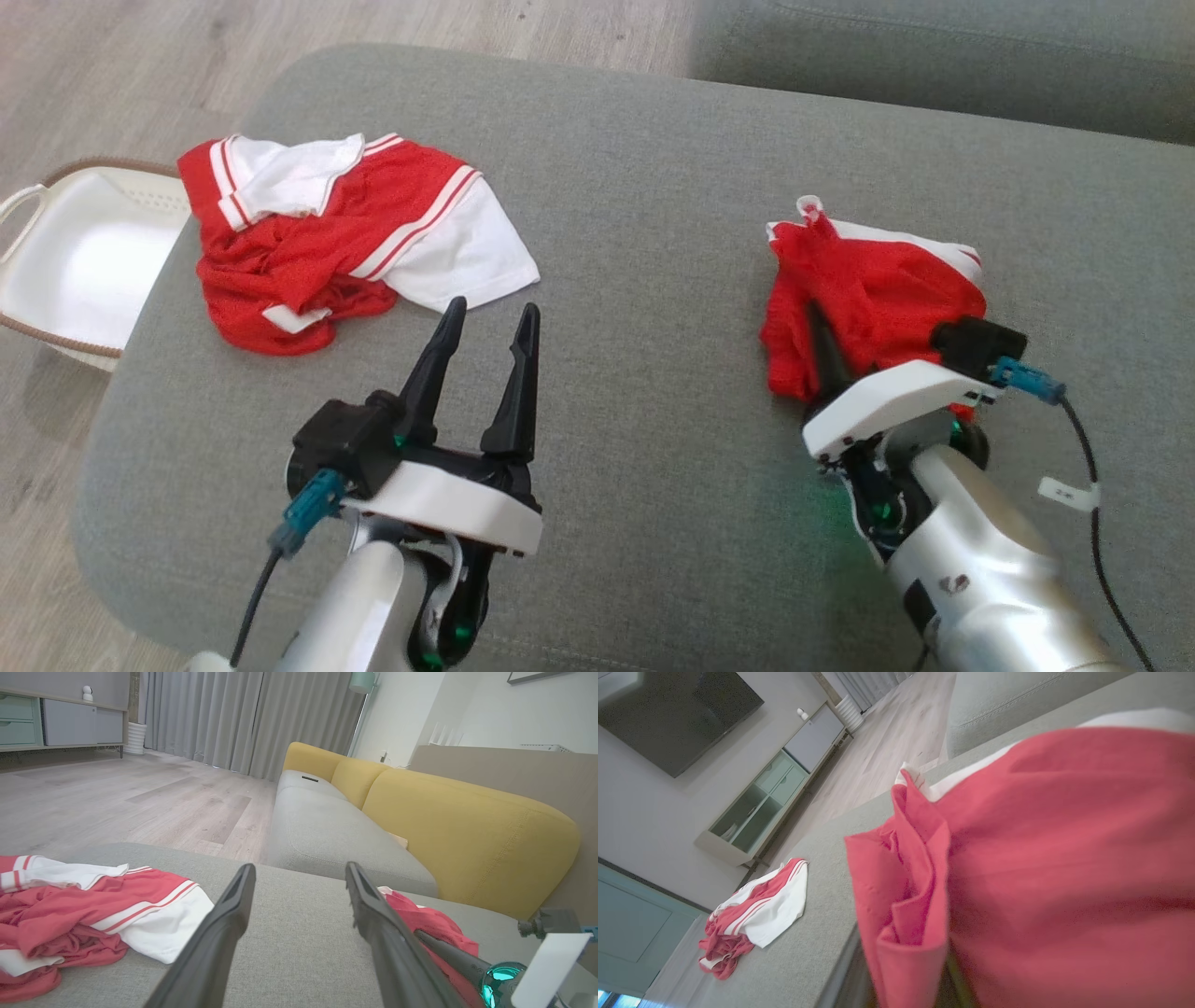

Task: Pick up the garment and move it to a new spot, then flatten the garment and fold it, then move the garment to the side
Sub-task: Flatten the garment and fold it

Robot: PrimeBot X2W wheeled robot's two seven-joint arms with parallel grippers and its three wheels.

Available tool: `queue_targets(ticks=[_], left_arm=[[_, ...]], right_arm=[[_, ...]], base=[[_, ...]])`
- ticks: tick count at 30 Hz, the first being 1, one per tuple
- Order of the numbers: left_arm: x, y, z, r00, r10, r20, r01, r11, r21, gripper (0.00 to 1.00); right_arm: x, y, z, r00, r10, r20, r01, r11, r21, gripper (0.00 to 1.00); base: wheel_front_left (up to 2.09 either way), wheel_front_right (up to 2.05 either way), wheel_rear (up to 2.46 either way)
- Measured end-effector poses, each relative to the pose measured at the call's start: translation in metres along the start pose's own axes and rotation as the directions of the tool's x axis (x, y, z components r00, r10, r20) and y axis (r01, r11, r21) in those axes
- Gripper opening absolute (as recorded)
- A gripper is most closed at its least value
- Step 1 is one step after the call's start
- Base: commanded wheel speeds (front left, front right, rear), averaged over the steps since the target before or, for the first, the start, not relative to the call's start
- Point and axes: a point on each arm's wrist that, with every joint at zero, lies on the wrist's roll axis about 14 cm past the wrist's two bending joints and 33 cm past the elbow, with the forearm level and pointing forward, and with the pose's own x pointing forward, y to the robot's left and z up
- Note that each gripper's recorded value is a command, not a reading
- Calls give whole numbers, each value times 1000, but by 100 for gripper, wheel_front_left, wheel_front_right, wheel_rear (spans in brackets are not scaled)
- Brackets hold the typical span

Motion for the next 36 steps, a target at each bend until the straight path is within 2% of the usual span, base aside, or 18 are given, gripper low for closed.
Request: queue_targets(ticks=[6,14,17,20,26,28,31,33,36], left_arm=[[2,-1,-4,1000,-2,-10,2,1000,-1,100],[7,-10,-6,999,-31,-14,31,999,-10,100],[11,-12,-6,999,-38,-12,38,999,-15,100],[15,-19,-8,998,-60,-12,59,998,-22,100],[26,-36,-1,993,-113,17,113,993,-39,100],[29,-43,1,991,-132,26,133,990,-46,100],[32,-54,4,986,-165,40,167,984,-56,100],[34,-60,3,982,-183,41,185,981,-56,100],[37,-67,3,979,-201,44,203,977,-62,100]], right_arm=[[0,23,-16,996,79,-46,-79,997,-6,100],[-16,57,-53,962,187,-200,-194,981,-16,100],[-18,54,-46,970,181,-162,-186,983,-13,100],[-20,42,-27,985,157,-72,-165,980,-113,100],[-29,8,42,985,89,146,-36,942,-335,100],[-39,-4,79,964,63,258,42,924,-381,100],[-70,-25,126,906,17,422,188,878,-439,100],[-96,-45,132,878,-36,478,281,847,-452,100],[-127,-67,114,865,-110,490,344,840,-419,100]], base=[[0,0,0],[0,0,0],[0,0,0],[0,0,0],[0,0,0],[0,0,0],[0,0,0],[0,0,0],[0,0,0]])
